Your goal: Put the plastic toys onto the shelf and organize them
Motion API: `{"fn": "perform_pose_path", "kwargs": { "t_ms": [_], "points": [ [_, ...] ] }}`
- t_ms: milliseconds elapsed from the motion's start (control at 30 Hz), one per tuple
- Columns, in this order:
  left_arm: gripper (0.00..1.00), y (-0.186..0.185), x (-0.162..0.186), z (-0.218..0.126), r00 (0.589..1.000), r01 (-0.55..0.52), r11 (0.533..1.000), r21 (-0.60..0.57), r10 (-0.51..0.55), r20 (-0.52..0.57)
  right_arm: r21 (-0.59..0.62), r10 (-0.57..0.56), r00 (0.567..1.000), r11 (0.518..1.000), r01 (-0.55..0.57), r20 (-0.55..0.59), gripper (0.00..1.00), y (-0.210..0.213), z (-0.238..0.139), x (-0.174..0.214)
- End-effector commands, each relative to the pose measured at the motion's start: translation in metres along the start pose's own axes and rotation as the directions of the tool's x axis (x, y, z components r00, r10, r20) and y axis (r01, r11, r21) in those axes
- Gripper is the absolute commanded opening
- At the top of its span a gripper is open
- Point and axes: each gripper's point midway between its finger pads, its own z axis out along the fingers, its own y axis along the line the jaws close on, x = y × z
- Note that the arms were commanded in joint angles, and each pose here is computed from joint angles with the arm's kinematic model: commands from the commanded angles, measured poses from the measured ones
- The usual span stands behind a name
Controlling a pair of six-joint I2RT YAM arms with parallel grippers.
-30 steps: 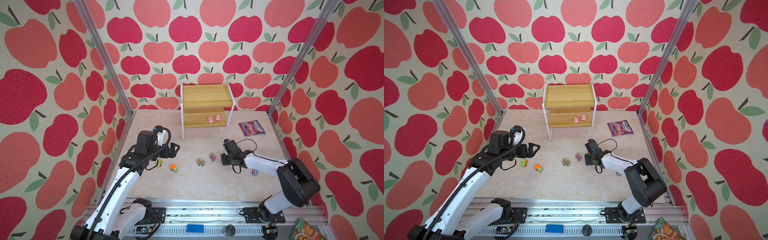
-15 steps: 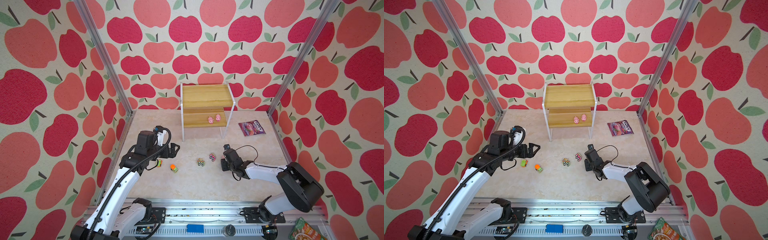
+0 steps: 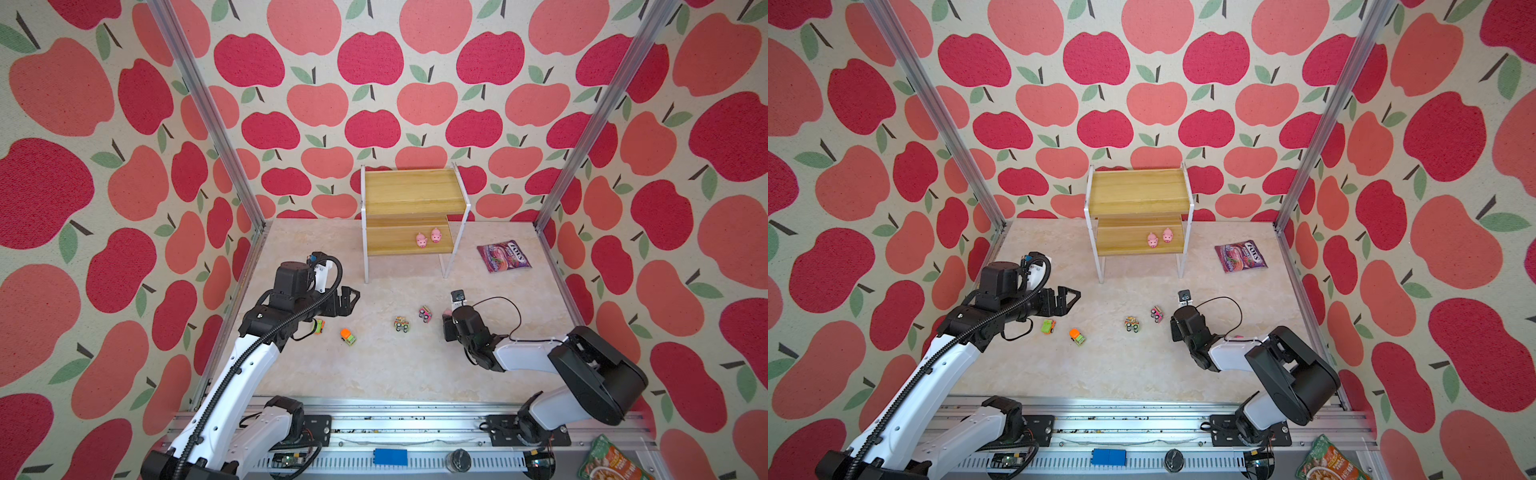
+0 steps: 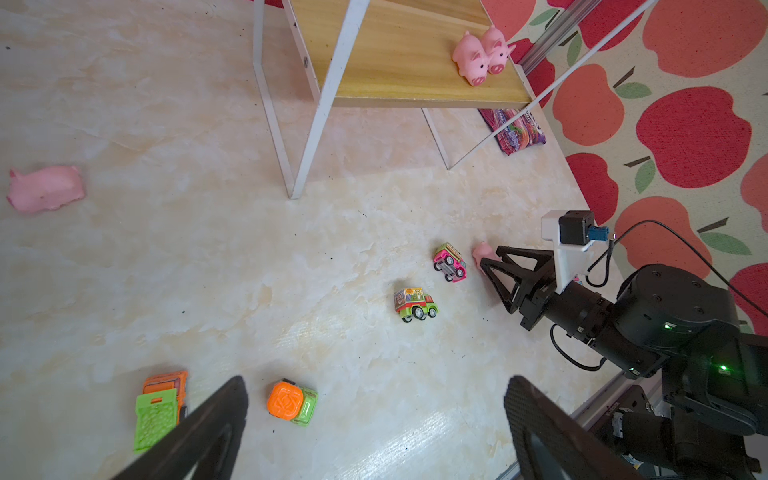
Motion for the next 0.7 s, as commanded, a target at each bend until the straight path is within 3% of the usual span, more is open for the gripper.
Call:
{"fn": "perform_pose_path", "kwargs": {
  "t_ms": [0,667],
  "points": [
    [0.99,-0.003,0.002,0.0,1.0,-0.019,1.0,0.014,0.019,0.0,0.001,-0.013,0.998,1.0,0.013,0.056,0.45,0.003,0.002,-0.01],
    [0.99,-0.005,0.002,-0.001,1.0,-0.022,1.0,0.021,0.022,0.003,0.031,-0.006,1.0,0.999,0.005,0.01,0.52,-0.007,-0.004,0.007]
  ]
}}
